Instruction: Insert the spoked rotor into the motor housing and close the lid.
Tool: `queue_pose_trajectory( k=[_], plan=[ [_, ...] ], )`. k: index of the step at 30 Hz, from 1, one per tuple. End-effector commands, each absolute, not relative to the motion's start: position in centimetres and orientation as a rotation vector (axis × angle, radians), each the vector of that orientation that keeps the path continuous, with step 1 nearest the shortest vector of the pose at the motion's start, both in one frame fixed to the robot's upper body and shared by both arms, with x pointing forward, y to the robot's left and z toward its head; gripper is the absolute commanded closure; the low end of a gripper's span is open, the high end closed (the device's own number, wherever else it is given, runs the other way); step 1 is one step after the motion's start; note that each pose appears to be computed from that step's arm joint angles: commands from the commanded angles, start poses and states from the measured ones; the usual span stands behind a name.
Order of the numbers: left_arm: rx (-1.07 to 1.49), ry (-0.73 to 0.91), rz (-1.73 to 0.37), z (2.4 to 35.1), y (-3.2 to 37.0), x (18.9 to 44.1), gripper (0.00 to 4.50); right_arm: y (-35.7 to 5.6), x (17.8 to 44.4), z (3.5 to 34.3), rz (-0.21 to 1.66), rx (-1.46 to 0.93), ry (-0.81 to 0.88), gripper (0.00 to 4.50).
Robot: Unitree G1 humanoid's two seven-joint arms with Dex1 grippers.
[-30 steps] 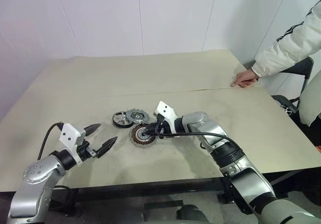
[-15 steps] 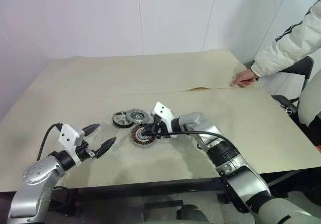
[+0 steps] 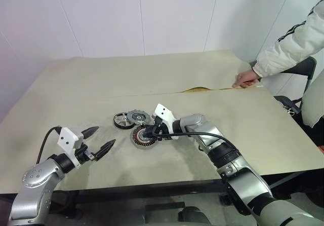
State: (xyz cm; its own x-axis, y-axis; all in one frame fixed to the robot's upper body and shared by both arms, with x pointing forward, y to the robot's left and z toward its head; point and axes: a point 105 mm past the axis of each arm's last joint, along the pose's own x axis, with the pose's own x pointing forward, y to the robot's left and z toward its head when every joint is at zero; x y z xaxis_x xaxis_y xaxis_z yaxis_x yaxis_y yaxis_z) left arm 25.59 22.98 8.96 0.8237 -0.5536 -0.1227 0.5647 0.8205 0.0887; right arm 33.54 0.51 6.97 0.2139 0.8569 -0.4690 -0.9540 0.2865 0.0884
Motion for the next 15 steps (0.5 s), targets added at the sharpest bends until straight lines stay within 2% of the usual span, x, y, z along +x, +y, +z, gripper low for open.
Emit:
queue_pose_trajectory(
  k=[1,15],
  plan=[
    [0.152,0.05,-0.592,9.85,23.29,25.77,0.0,1.18,33.58,7.74,1.289,-0.254,0.435,3.83],
    [0.149,0.048,-0.591,9.27,23.64,25.75,0.0,1.33,33.19,7.51,1.3,-0.255,0.443,3.83]
  ],
)
